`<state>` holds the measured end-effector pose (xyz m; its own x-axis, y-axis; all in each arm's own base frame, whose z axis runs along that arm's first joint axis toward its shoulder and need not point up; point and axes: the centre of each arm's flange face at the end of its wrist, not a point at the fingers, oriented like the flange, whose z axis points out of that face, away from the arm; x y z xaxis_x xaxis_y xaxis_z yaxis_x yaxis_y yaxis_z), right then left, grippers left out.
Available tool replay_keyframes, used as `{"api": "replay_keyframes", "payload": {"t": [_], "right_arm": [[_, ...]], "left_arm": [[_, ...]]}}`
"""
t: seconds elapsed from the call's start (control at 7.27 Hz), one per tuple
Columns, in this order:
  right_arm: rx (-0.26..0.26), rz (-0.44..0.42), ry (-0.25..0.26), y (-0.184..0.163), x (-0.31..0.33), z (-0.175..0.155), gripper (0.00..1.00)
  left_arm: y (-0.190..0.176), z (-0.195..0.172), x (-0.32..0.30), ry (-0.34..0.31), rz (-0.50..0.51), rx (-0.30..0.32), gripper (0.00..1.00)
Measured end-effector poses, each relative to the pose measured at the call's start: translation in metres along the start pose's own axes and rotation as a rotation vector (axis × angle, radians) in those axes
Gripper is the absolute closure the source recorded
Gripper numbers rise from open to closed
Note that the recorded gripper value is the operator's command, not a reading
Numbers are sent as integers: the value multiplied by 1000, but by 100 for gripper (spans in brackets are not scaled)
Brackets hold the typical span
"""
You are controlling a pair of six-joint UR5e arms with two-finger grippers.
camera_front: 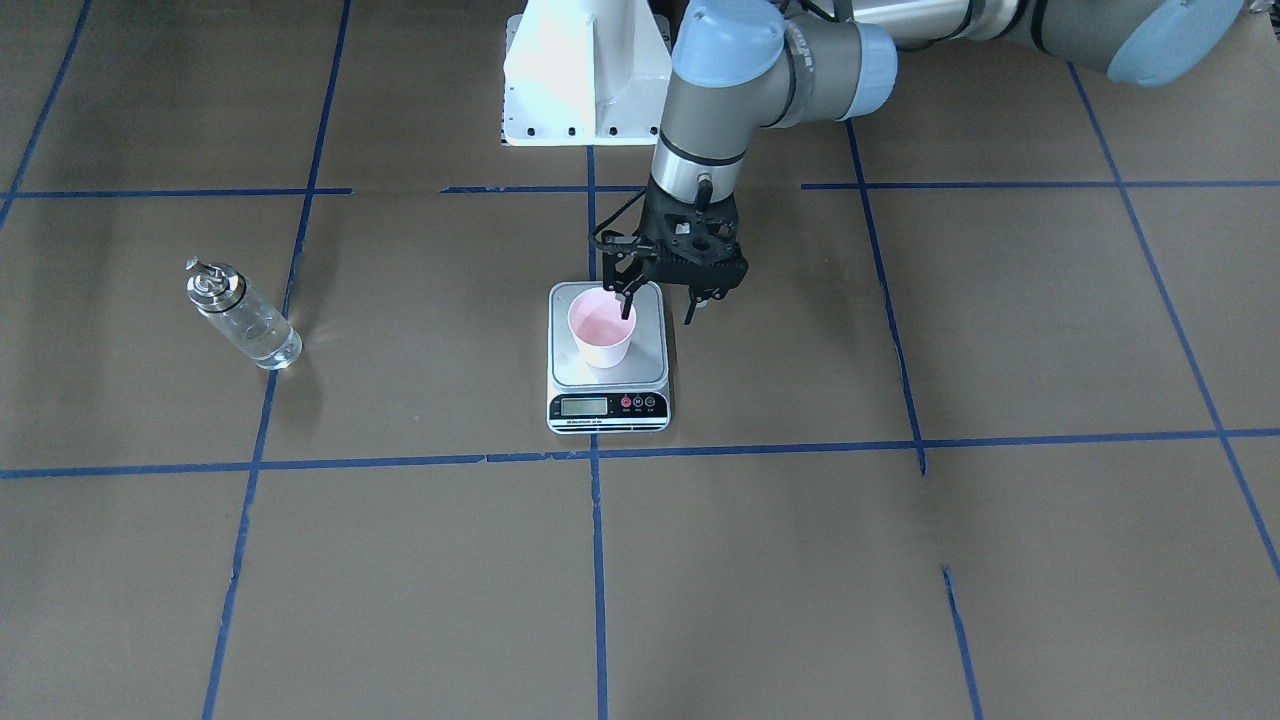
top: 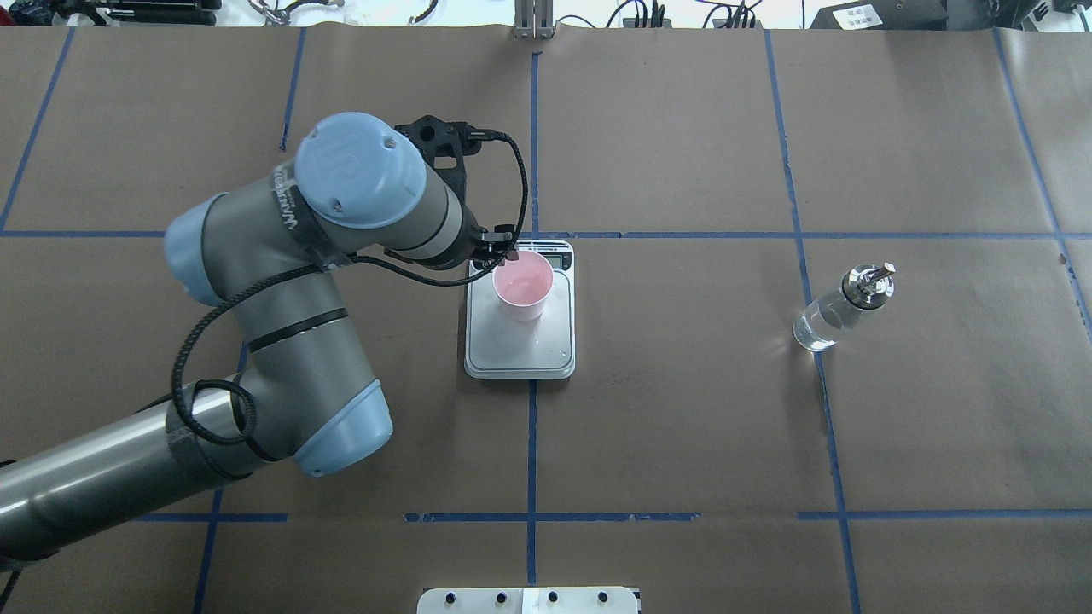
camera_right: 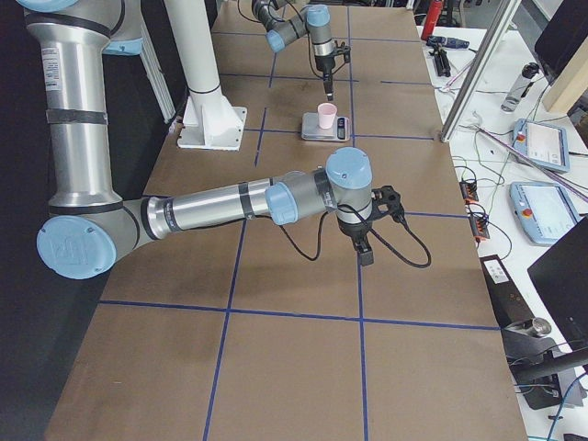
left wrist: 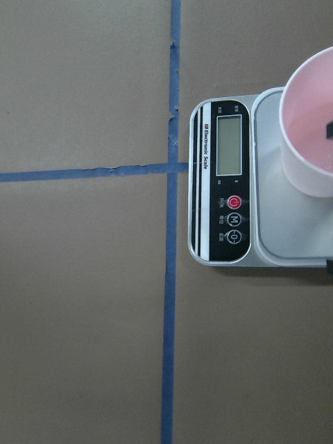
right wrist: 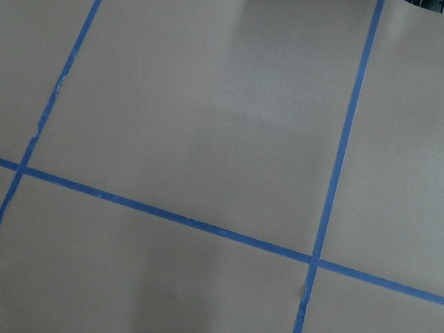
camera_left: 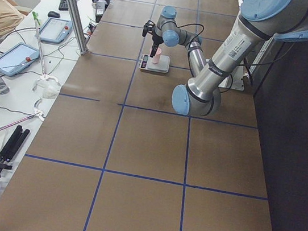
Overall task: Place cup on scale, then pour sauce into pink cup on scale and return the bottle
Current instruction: 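Carry the pink cup with the left gripper onto the scale, then release the cup and withdraw the left arm while the right arm reaches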
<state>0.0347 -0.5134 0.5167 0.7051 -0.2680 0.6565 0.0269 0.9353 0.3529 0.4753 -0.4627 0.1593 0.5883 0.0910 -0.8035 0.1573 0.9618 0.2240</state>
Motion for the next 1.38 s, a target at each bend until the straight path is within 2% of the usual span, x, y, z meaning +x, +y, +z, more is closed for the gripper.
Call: {"api": "replay_keyframes", "payload": {"t": [0.28,0.41,0.55,0.83,0.96,1.1,1.38], "right_arm": [[60,106,-23,-11,-48,-29,0],[80,154,-53,-17,-99,-38,0],[93,199,-79,-23,-159,-41,0],[136,269,-84,-20,-290,-23,0],[179,289,-56,-2,-351,-1,0],[247,296,-8,24,-402,25,0],[421,301,81,88,-470,70,0]], "left_arm": [[4,-64,-92,9,179,7,0],[0,-87,-151,-20,262,6,0],[-11,-105,-212,-66,339,5,0],[-44,-147,-351,-171,441,-9,0],[-57,-164,-424,-217,426,-28,0],[-60,-168,-489,-258,365,-58,0],[-58,-169,-573,-300,241,-101,0]]}}
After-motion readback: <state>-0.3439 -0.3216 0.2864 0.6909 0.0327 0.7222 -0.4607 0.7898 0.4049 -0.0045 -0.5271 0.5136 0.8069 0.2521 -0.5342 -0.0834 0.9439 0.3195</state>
